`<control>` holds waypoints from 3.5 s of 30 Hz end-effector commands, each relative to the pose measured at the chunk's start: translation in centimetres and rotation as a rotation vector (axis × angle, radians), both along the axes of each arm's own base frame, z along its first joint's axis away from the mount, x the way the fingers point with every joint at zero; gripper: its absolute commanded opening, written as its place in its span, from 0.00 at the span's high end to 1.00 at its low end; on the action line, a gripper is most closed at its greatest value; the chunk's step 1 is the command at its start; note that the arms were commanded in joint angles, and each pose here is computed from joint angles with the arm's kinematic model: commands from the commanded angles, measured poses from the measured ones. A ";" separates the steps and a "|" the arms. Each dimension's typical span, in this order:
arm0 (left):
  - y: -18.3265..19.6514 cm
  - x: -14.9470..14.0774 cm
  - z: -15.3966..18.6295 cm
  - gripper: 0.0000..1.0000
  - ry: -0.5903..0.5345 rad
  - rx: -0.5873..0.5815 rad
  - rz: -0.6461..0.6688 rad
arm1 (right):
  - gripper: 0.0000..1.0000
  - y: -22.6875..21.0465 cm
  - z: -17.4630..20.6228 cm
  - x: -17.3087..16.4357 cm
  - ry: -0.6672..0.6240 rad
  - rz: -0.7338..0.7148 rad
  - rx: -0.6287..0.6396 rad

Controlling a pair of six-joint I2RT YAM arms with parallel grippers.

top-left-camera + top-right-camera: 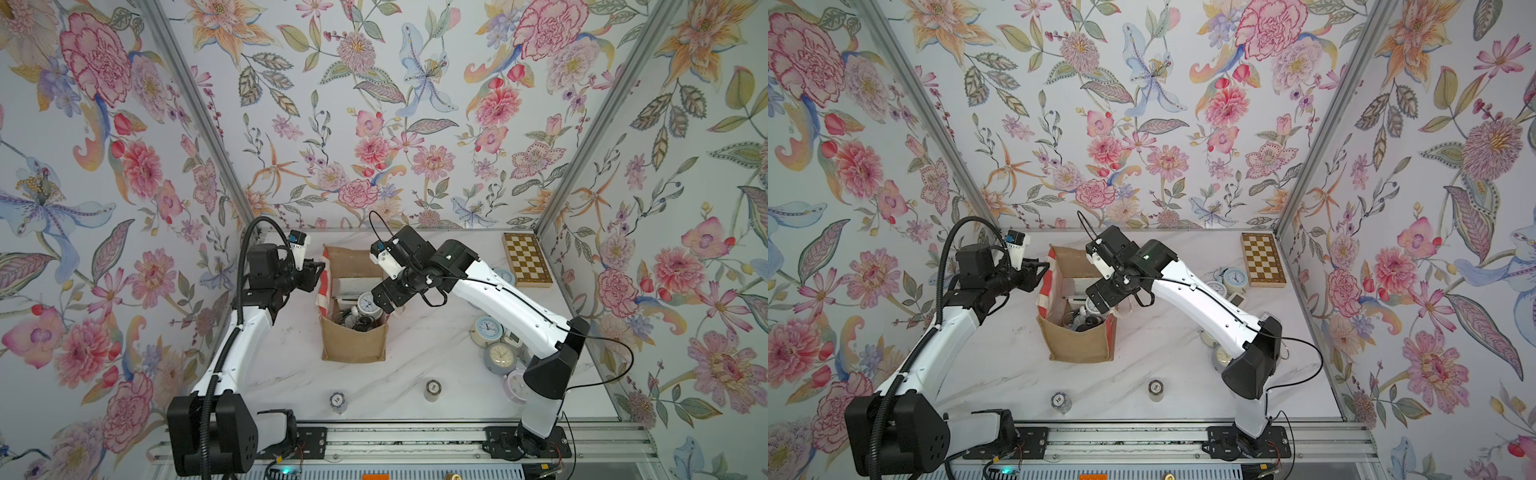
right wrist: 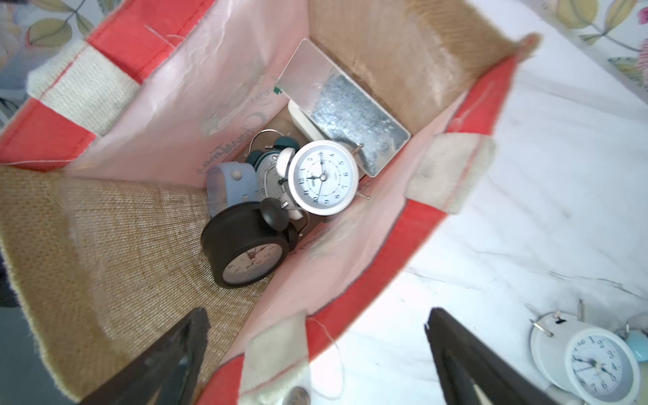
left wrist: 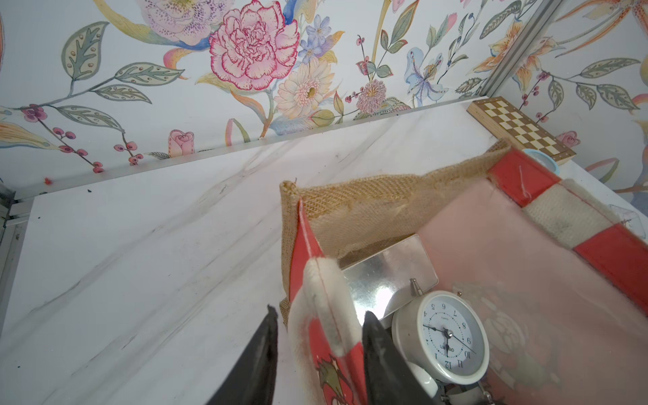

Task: Put the alarm clock into the canvas bag
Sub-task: Place the alarm at the canvas bag, then pick up the alarm from the center of the board.

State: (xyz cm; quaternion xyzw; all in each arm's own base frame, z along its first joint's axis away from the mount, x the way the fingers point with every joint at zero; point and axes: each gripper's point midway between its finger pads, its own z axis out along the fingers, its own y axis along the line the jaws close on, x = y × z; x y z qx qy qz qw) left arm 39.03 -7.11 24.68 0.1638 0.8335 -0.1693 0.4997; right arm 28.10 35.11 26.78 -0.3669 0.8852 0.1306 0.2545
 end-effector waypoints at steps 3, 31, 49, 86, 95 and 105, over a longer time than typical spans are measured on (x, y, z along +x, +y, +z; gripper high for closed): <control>-0.4 -0.3 -0.6 0.61 -0.014 0.000 -0.039 | 0.01 -4.1 2.7 2.1 -0.084 -0.160 0.094; -2.5 -2.6 3.3 0.22 -0.172 -0.202 -0.165 | 0.01 -12.0 3.4 3.7 -0.139 -0.392 0.191; 0.1 -1.0 0.2 0.75 -0.054 -0.141 -0.039 | 0.01 -14.4 2.8 4.7 -0.197 -0.474 0.120; 0.1 -1.3 0.3 1.00 -0.072 -0.135 -0.045 | 0.01 -29.7 -18.6 2.7 0.266 -1.224 0.086; 0.1 -1.2 0.3 1.00 -0.072 -0.131 -0.042 | 0.01 -30.2 -20.1 2.6 0.302 -1.271 0.015; 0.1 -1.2 0.1 1.00 -0.067 -0.134 -0.043 | 0.00 -29.5 -20.7 2.7 0.296 -1.233 -0.042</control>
